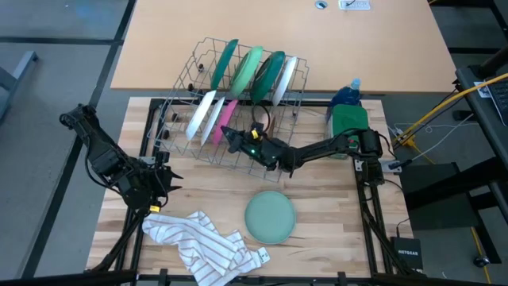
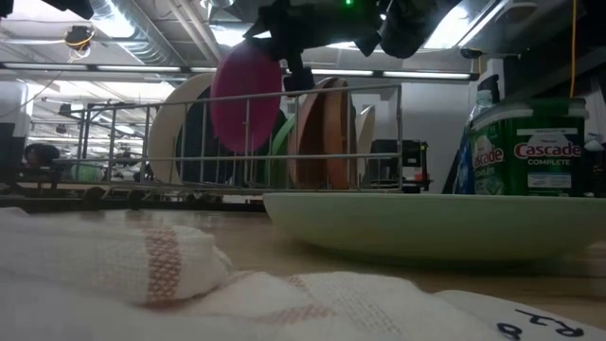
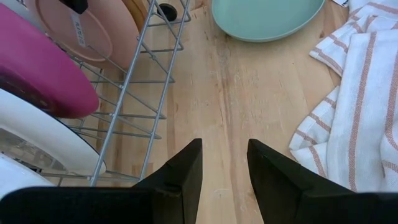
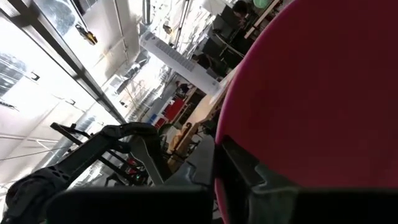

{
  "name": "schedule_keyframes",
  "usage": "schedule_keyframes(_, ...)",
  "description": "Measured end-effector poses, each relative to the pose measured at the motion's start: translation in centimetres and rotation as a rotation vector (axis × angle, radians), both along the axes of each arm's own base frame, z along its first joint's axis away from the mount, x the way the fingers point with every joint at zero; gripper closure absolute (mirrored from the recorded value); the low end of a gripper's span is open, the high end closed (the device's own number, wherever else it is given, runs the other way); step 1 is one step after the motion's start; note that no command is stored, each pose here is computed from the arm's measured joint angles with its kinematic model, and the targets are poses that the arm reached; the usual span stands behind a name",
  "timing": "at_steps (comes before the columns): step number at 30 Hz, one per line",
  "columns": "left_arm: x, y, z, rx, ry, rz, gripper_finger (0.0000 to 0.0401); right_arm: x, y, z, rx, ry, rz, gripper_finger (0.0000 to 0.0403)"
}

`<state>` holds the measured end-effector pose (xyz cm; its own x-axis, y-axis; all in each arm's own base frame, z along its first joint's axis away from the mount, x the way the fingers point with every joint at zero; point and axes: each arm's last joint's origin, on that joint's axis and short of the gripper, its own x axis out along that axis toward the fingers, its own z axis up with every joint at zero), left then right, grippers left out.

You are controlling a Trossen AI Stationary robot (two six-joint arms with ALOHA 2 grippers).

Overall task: Sort dishes
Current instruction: Put the pink plate in the dish rack

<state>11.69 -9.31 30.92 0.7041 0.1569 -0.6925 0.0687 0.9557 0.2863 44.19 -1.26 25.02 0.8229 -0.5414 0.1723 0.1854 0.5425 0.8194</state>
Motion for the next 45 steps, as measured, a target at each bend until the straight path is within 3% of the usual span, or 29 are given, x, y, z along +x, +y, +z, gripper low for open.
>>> schedule_keyframes(6, 0.0, 0.0, 0.0, 0.000, 0.000, 0.000, 0.0283, 0.0, -0.1, -0.2, -0.007, 0.027, 0.003, 0.0371)
schedule_keyframes(11, 0.0, 0.0, 0.0, 0.000, 0.000, 0.000, 0.0283, 0.2, 0.1, -0.3, -0.024, 0.038, 0.079, 0.0394)
schedule_keyframes(18, 0.0, 0.0, 0.0, -0.001, 0.000, 0.000, 0.0283, 0.2, 0.1, -0.3, -0.028, 0.043, 0.097, 0.0395)
schedule_keyframes(26, 0.0, 0.0, 0.0, -0.001, 0.000, 0.001, 0.0283, 0.4, 0.4, -0.7, -0.051, 0.082, 0.217, 0.0398)
schedule_keyframes(36, 0.0, 0.0, 0.0, -0.005, -0.001, 0.005, 0.0283, 0.3, -1.6, -0.7, -0.036, 0.083, 0.182, 0.0399)
schedule_keyframes(45, 0.0, 0.0, 0.0, -0.008, -0.001, 0.007, 0.0283, 0.2, -3.4, -1.5, 0.062, 0.112, 0.153, 0.0393)
